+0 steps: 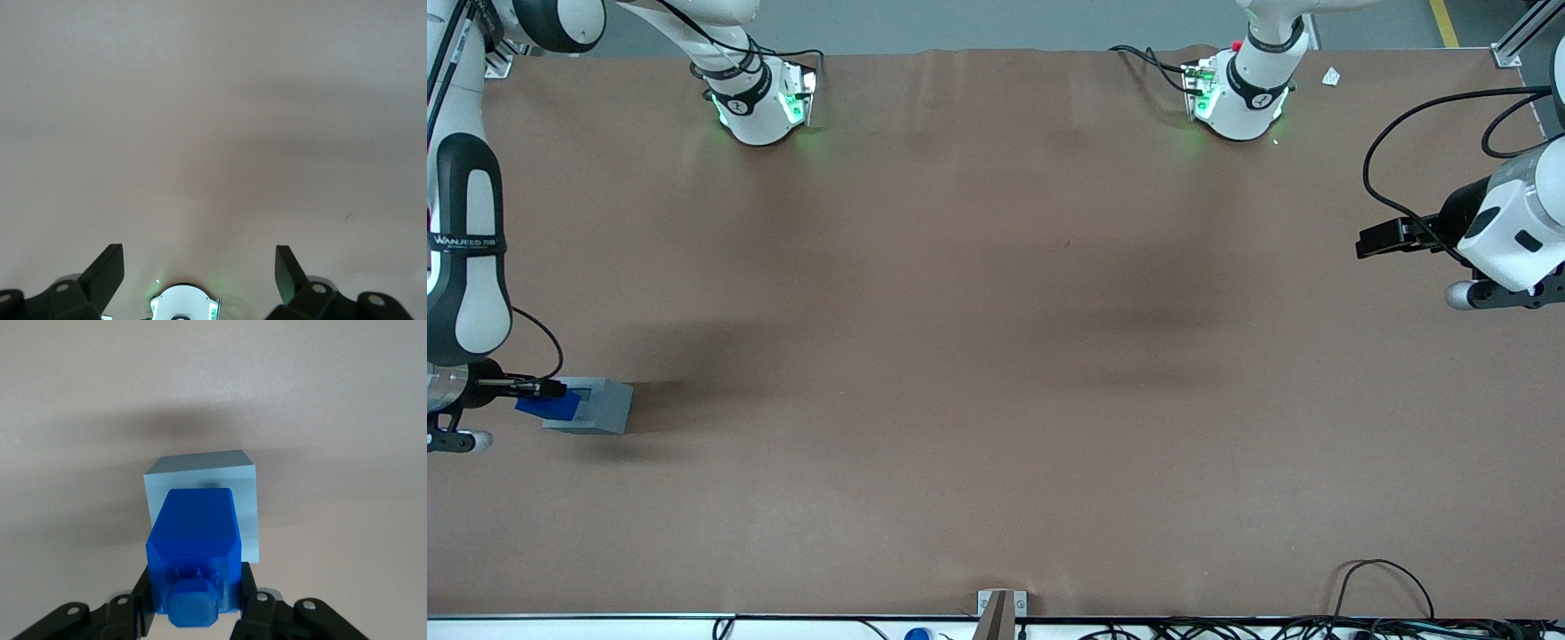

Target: Insert blue part into gray base with right arm

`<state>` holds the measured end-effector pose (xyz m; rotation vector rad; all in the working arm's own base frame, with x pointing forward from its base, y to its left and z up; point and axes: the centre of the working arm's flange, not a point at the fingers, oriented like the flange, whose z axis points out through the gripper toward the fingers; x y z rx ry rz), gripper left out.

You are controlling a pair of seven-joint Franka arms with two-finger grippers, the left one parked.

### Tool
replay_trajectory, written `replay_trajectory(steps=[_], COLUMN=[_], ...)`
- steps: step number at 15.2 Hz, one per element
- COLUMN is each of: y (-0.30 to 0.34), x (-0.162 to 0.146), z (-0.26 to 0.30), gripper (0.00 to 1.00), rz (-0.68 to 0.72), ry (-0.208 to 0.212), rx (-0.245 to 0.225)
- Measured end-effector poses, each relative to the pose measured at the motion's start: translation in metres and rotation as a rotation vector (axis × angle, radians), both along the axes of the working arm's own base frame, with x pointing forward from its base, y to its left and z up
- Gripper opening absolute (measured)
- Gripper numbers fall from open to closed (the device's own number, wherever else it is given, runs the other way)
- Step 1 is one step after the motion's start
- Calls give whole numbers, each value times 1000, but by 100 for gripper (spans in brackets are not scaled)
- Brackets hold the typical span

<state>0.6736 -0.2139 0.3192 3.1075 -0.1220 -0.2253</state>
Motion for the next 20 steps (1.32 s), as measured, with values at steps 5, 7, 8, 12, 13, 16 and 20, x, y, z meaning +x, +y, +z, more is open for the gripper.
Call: replay_trajectory(steps=[5, 7, 8, 12, 13, 16, 20], y=[-5, -5, -5, -5, -5, -4, -3], x=[-2, -2, -2, -2, -2, -2, -3], z=[-9, -14, -16, -19, -19, -19, -21], gripper=[51, 51, 51, 51, 51, 51, 51], rz=[17, 18, 19, 22, 23, 24, 24], ry=[14, 20, 23, 27, 27, 32, 42], rx=[6, 8, 9, 10, 10, 13, 17])
